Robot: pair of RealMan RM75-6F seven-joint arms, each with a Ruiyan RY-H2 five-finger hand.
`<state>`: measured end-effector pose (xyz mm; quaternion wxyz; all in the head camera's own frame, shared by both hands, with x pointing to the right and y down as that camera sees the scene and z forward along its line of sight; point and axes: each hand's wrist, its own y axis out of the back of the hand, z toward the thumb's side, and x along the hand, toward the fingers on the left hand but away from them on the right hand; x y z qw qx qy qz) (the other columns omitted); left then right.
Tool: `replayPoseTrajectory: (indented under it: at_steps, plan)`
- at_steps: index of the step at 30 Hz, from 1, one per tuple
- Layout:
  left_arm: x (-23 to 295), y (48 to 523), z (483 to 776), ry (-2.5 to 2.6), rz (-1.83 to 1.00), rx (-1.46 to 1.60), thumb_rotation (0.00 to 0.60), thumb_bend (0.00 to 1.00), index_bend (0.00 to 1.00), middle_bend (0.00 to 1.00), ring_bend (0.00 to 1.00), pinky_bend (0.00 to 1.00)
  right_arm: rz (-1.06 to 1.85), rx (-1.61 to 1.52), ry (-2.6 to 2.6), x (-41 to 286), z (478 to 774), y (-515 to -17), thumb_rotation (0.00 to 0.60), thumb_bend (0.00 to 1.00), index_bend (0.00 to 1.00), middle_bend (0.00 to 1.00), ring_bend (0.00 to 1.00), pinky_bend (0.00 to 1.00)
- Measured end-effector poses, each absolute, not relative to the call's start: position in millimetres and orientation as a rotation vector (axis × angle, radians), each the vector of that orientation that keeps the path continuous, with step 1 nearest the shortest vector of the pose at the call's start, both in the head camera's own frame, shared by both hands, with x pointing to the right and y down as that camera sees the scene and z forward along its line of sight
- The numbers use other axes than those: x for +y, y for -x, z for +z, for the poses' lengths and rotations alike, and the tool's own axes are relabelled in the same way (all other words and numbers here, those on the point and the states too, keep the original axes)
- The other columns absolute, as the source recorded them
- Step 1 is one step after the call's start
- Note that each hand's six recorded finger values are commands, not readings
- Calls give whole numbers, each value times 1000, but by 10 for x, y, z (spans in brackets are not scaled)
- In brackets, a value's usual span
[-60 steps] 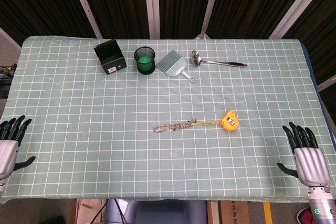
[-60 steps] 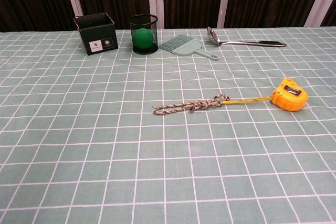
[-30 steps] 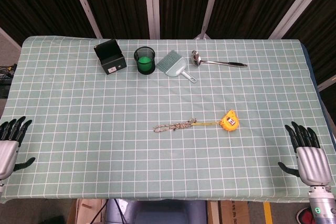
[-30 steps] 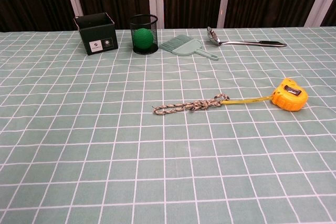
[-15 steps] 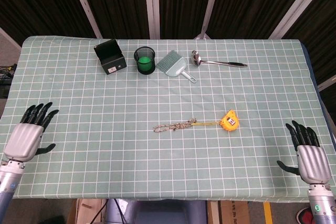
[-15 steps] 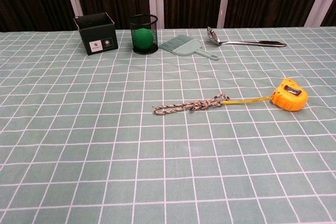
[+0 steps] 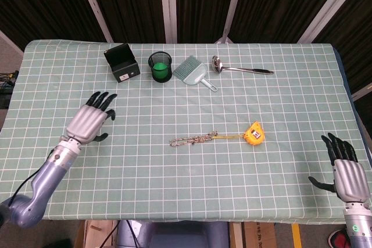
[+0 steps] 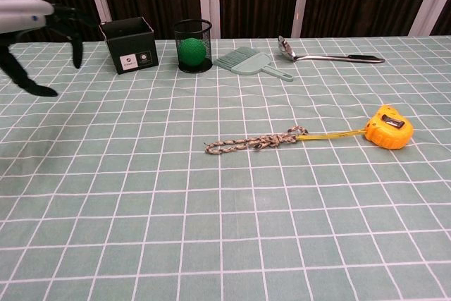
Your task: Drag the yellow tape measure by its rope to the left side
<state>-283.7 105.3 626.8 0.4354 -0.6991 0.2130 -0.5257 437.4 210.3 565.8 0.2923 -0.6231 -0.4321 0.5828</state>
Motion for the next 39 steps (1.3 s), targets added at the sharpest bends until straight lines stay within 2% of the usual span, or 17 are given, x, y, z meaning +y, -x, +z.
replayPoseTrajectory:
  at_steps: [6, 19, 39]
  plan:
    - [942, 2313, 6488, 1784, -1259, 441, 600, 363, 451, 47, 0, 0, 1564, -1179, 1678, 2099, 5662, -4400, 600, 122, 0, 0, 0, 0]
    - [1090, 1535, 6848, 1881, -1198, 312, 600, 371, 498, 60, 0, 0, 1584, -1213, 1716, 2090, 5694, -4421, 600, 122, 0, 0, 0, 0]
    - [1391, 1051, 7155, 1925, -1161, 187, 600, 386, 510, 71, 0, 0, 1595, -1246, 1730, 2086, 5699, -4435, 600, 122, 0, 0, 0, 0]
